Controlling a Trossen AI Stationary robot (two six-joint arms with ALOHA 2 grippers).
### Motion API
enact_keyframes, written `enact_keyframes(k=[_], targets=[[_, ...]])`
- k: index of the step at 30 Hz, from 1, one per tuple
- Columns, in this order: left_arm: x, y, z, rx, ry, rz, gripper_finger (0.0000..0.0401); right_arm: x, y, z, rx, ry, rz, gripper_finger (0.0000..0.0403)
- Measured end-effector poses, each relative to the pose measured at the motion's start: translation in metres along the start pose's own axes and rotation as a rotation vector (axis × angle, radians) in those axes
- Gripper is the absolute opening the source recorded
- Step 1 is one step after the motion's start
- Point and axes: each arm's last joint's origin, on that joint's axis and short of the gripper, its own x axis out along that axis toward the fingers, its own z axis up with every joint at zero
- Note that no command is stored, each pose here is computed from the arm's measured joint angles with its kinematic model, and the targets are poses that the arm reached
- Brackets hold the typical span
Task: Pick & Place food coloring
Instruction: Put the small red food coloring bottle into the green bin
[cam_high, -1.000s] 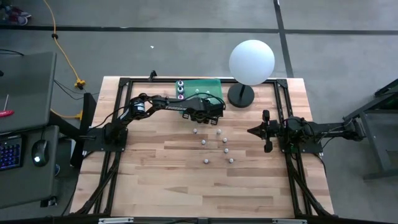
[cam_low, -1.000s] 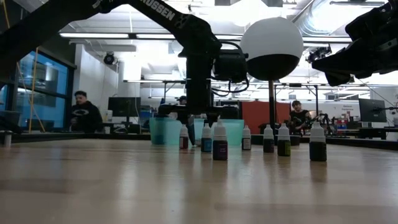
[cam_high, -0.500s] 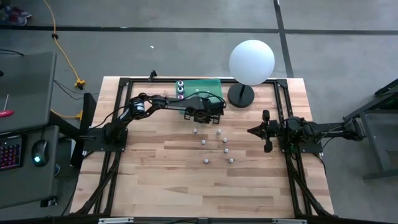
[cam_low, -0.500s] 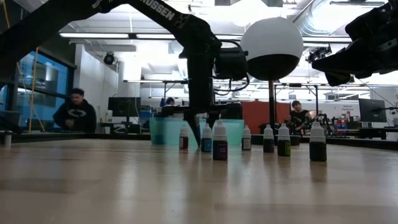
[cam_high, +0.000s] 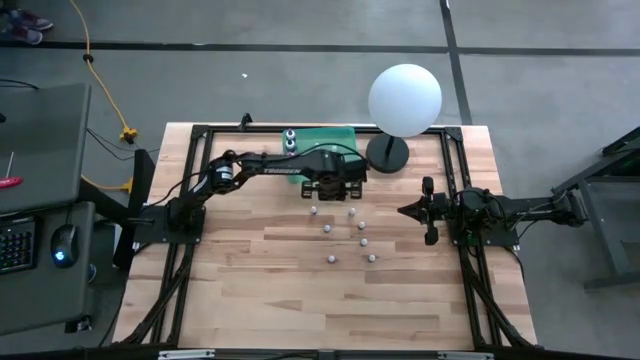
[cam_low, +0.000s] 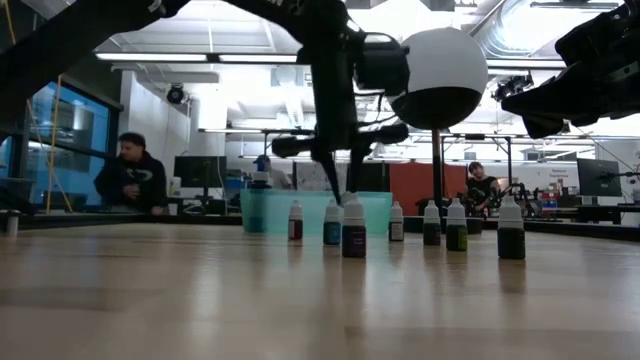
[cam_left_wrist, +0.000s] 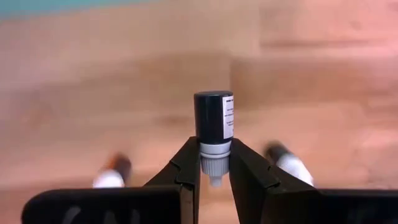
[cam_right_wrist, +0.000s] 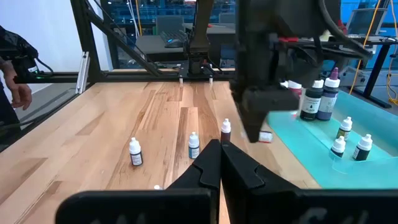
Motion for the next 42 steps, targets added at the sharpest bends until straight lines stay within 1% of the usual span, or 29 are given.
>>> enact_keyframes(k=[4, 8, 12, 17, 23, 32, 37, 42], targets=[[-0.018, -0.006, -0.003, -0.051, 0.037, -0.028, 0.0051, 0.000, 0.000, 0.000, 0.000, 0.000, 0.000, 0.0000], [-0.034, -0.010, -0.001, -0.138, 0.078, -0.053, 0.0051, 0.000, 0.000, 0.000, 0.000, 0.000, 0.000, 0.0000], [-0.041, -0.012, 0.005, -0.251, 0.141, -0.084, 0.0051, 0.000, 0.000, 0.000, 0.000, 0.000, 0.000, 0.0000], [-0.047, -0.013, 0.017, -0.377, 0.201, -0.114, 0.0051, 0.000, 0.000, 0.000, 0.000, 0.000, 0.000, 0.0000], [-0.057, -0.010, 0.039, -0.505, 0.266, -0.147, 0.0051, 0.000, 0.000, 0.000, 0.000, 0.000, 0.000, 0.0000], [-0.070, 0.000, 0.083, -0.705, 0.361, -0.201, 0.0051, 0.000, 0.000, 0.000, 0.000, 0.000, 0.000, 0.0000], [-0.072, 0.010, 0.107, -0.830, 0.468, -0.204, 0.0051, 0.000, 0.000, 0.000, 0.000, 0.000, 0.000, 0.0000], [-0.074, 0.021, 0.131, -0.881, 0.547, -0.236, 0.0051, 0.000, 0.000, 0.000, 0.000, 0.000, 0.000, 0.0000]])
